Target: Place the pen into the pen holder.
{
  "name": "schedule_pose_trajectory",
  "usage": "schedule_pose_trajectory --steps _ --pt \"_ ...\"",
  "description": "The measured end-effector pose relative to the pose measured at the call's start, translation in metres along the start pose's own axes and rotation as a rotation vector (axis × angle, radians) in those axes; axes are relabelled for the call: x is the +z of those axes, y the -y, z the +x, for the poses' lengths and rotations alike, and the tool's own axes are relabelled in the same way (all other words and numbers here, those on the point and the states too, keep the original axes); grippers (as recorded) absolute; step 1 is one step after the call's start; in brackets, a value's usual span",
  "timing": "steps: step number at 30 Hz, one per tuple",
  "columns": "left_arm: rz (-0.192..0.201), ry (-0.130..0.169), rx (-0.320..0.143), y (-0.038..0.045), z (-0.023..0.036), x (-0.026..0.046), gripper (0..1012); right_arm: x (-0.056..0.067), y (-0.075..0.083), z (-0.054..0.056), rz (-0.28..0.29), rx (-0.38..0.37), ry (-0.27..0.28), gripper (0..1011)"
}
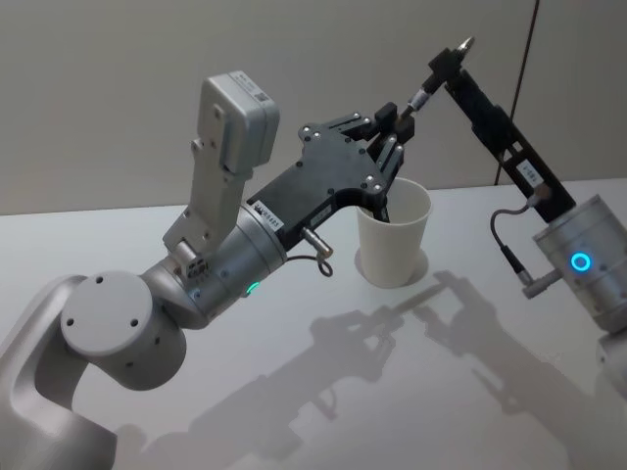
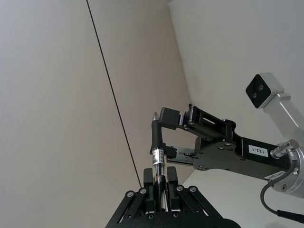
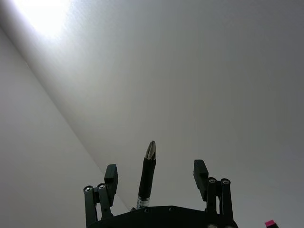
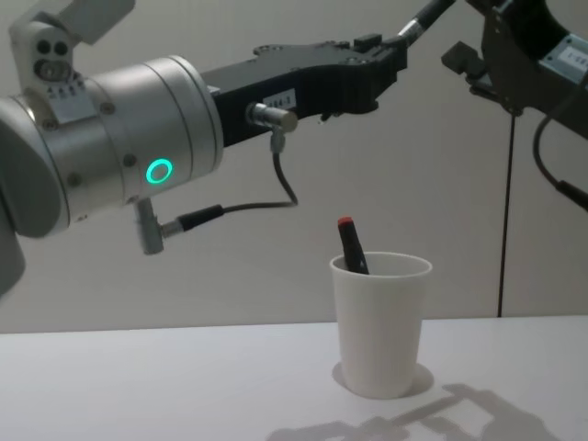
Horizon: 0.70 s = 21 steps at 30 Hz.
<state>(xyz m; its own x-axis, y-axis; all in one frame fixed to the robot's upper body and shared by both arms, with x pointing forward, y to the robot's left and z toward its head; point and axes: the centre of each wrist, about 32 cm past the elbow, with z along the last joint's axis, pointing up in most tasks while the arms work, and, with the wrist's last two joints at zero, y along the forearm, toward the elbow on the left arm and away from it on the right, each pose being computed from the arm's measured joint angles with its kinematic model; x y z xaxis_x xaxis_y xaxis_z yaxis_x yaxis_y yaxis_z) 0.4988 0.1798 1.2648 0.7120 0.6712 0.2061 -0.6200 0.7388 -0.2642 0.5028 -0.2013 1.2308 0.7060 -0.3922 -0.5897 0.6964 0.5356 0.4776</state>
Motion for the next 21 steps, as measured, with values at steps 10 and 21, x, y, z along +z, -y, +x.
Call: schedule_pose_trajectory --steps 10,21 --pt "0.0 0.0 0.0 0.0 0.0 0.0 166 0.002 -0.0015 0.0006 0.002 0.019 -0.015 1002" --pt "0.0 0.0 0.0 0.0 0.0 0.0 166 0.0012 -0.0036 0.0002 0.004 0.039 -0.034 1002"
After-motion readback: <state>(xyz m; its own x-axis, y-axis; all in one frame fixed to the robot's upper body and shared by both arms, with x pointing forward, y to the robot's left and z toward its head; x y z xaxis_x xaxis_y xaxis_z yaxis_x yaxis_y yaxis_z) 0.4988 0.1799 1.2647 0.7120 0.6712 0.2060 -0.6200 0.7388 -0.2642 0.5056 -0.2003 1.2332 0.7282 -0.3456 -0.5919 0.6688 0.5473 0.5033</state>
